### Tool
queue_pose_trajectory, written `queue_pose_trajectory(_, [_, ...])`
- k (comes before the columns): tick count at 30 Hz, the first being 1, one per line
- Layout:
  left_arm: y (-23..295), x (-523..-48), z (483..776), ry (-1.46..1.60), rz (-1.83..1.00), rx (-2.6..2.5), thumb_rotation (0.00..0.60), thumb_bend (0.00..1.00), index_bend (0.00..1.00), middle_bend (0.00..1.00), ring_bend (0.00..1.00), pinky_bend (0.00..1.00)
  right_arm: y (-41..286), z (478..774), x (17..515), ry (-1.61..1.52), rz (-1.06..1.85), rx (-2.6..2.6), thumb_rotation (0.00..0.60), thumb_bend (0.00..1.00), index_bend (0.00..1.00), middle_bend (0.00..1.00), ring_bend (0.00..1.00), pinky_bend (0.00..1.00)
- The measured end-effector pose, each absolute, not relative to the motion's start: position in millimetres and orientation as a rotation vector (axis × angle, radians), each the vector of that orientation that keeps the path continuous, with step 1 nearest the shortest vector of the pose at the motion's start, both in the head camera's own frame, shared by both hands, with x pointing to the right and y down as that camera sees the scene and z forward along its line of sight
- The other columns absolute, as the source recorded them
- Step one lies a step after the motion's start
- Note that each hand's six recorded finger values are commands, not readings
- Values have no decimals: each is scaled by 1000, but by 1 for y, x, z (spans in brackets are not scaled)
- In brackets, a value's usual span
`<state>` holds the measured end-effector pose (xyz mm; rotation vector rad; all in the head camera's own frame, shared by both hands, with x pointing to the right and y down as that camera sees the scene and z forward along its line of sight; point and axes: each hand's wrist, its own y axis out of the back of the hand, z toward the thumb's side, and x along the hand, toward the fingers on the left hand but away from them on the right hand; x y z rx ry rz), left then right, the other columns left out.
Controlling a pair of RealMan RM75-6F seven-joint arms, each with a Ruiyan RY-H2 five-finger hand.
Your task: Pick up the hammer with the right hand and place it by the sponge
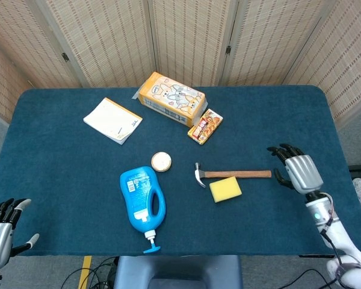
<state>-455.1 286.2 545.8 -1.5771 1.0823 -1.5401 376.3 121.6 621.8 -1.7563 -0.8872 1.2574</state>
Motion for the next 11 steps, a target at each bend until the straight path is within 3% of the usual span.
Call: queue_pose_trajectory(11, [280,-436,548,1070,-1487,-1616,600,209,200,199,120,144,195,570,444,-979,1397,-1642,600,409,254,386,217,291])
